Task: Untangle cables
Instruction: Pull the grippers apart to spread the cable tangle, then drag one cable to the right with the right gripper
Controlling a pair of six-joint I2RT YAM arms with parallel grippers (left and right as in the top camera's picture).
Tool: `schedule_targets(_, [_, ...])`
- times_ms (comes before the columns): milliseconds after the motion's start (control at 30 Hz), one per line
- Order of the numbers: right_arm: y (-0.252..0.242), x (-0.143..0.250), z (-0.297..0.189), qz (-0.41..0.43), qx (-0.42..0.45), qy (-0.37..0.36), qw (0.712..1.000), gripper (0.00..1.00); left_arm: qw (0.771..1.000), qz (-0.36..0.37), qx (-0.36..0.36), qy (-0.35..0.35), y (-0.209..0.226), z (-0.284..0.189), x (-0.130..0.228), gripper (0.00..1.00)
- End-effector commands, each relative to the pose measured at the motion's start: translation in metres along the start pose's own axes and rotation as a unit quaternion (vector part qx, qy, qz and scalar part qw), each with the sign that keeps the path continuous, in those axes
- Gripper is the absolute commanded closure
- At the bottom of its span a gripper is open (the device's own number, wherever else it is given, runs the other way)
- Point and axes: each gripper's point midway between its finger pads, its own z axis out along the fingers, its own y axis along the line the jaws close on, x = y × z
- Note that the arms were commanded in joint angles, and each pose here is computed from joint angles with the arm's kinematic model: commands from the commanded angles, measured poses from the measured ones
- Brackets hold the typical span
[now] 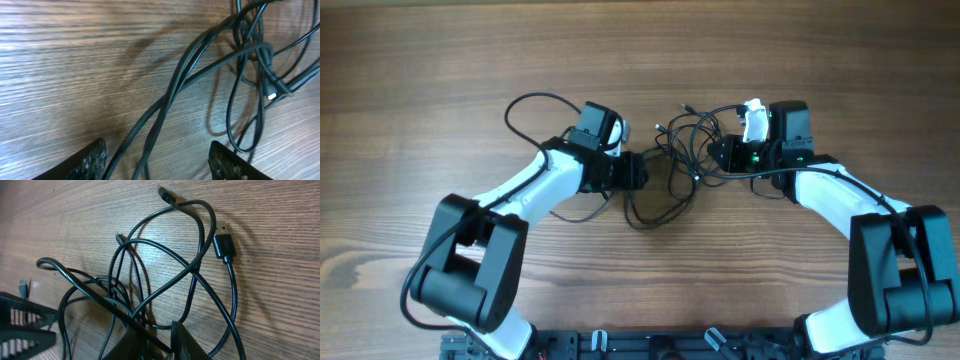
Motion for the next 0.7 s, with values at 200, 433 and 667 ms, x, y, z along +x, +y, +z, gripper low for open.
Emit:
schedule_targets(200, [0.027,-0.009,-0.017,-0.002,-0.033,0.028,0.999,0.96,0.998,0.003,-0.057,0.009,0.018,0.011,0.007,0.96])
schedule_targets(433, [0.094,-0.137,-0.167,-0.050,0.005,-0.112,0.992,0.96,0.992,-0.043,-0.115,0.008,0.060,-0.011,0.005,0.96])
schedule_targets(667, [-0.007,-0.179,-0.298,0.043,0.183,-0.272,0.944,0.96,0.975,-0.135,-0.058,-0.169,0.096,-0.141,-0.055,0.96])
